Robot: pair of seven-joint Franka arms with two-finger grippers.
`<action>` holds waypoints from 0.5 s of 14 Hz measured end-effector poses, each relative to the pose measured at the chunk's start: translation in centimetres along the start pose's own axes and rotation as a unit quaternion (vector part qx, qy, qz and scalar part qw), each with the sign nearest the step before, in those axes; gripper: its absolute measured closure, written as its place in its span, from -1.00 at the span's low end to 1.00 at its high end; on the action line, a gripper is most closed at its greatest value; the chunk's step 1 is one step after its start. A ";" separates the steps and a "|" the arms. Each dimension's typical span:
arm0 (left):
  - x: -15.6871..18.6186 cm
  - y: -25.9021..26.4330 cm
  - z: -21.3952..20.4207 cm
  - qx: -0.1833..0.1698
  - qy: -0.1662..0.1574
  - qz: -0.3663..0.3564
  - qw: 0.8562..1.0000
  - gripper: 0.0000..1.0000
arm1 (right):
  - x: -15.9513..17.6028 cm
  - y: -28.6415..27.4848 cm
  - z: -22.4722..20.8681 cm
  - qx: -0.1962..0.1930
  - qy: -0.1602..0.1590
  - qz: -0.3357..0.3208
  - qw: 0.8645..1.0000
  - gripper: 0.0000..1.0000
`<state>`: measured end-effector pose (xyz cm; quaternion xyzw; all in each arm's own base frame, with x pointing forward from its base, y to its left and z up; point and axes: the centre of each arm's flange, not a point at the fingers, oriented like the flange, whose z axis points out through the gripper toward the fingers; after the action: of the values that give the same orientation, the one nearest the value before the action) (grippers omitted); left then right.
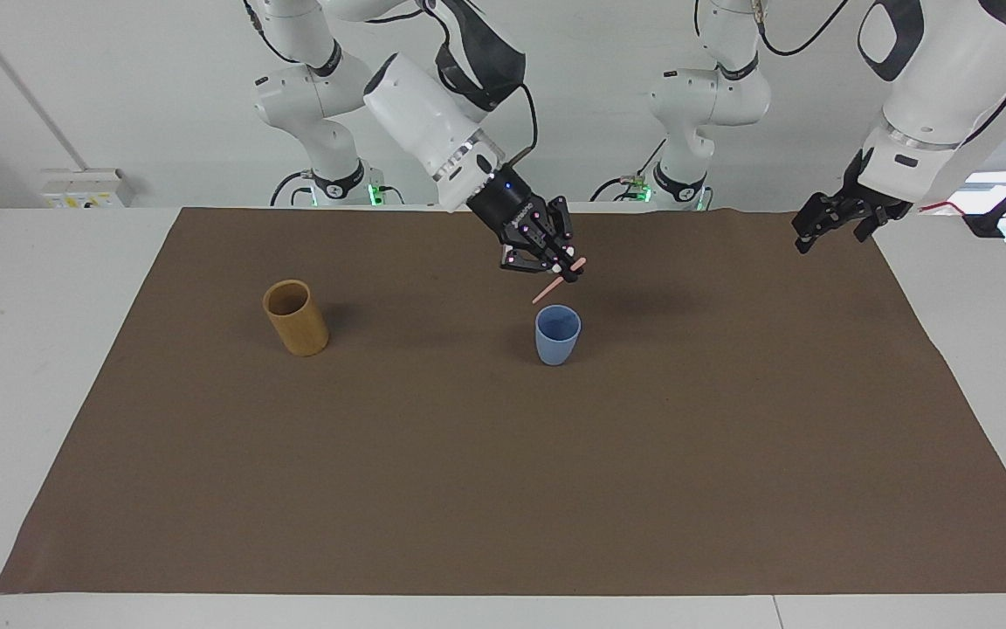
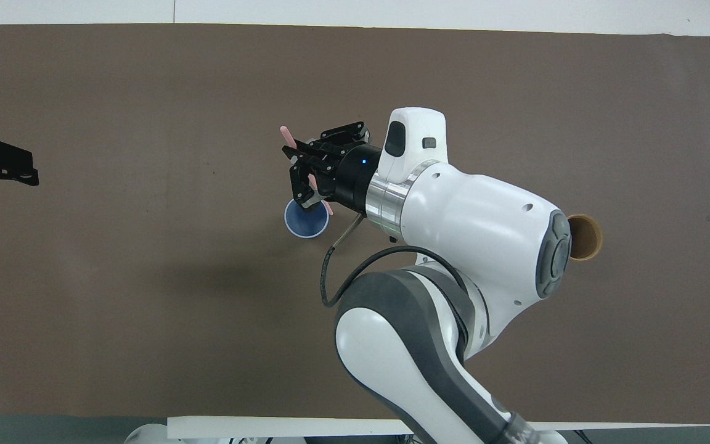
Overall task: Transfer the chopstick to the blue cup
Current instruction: 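Carry the pink chopstick with the right gripper over the blue cup, then lower the chopstick into the blue cup and open the right gripper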
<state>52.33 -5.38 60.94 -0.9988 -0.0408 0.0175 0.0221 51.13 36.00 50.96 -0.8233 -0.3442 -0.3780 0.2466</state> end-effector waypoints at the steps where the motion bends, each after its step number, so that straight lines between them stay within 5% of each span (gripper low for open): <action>1: 0.0 0.0 0.0 0.000 0.000 0.000 1.000 -1.00 | -0.7 -0.8 1.2 -0.005 0.001 -0.003 1.000 0.83; 7: 0.0 0.0 0.0 0.000 0.000 0.000 1.000 -1.00 | -2.3 -2.1 4.5 -0.007 -0.006 -0.008 1.000 0.83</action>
<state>52.33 -5.38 60.94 -0.9988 -0.0408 0.0175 0.0223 50.50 39.51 46.78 -0.8244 -0.3499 -0.3772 0.2359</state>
